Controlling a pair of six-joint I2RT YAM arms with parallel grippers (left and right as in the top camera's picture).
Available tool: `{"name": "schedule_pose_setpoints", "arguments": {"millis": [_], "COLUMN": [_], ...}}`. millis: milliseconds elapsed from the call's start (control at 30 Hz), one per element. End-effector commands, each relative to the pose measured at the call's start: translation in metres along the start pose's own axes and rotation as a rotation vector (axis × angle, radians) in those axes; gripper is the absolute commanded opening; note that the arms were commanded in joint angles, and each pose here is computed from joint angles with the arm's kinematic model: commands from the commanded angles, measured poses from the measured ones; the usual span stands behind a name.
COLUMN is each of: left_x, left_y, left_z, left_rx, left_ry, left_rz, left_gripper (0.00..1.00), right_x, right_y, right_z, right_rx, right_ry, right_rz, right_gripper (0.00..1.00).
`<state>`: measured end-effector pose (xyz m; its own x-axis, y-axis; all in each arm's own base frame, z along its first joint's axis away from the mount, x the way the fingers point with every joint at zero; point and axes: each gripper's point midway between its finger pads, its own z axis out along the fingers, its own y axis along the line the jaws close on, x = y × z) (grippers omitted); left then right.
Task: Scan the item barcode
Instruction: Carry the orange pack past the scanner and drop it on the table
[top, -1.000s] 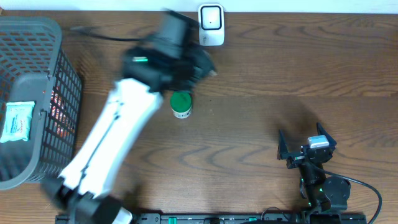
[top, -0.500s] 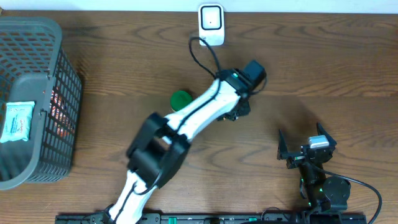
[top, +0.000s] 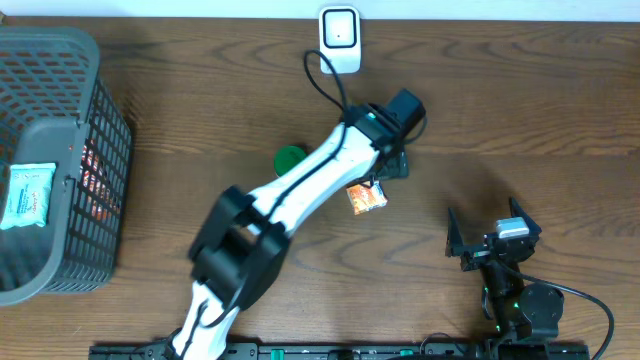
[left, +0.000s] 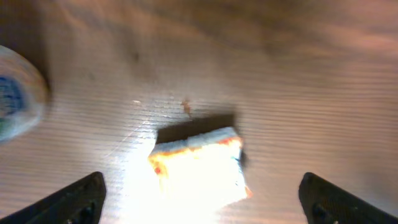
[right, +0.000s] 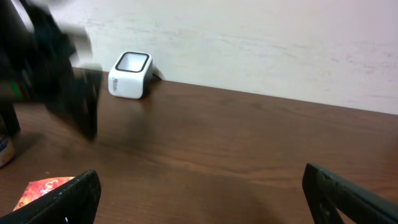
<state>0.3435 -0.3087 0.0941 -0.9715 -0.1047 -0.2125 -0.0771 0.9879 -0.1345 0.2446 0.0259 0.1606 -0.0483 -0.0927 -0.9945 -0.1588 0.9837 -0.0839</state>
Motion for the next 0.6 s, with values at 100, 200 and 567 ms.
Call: {"name": "schedule_pose_setpoints", "arguments": {"millis": [100, 200, 567], "left_x": [-0.041, -0.075, -0.085], "left_y": [-0.004, 0.034, 0.321], "left_z": [-0.102, -0.176, -0.38], "left_rx": [0.118, 0.076, -0.222], "left_ry": [-0.245, -0.463, -0.978], "left_rz": [0.188, 0.137, -0.591], "left_gripper": [0.8, 0.98, 0.98], "right_x": [0.002, 0.002, 0.002], "right_y": [0.002, 0.002, 0.002], "right_z": [0.0, 0.0, 0.0], "right_rx": [-0.005, -0.005, -0.005], "right_ry": [0.003, 0.003, 0.003], "right_rz": [0.011, 0.011, 0.011], "right_gripper": [0.99, 0.99, 0.99]}}
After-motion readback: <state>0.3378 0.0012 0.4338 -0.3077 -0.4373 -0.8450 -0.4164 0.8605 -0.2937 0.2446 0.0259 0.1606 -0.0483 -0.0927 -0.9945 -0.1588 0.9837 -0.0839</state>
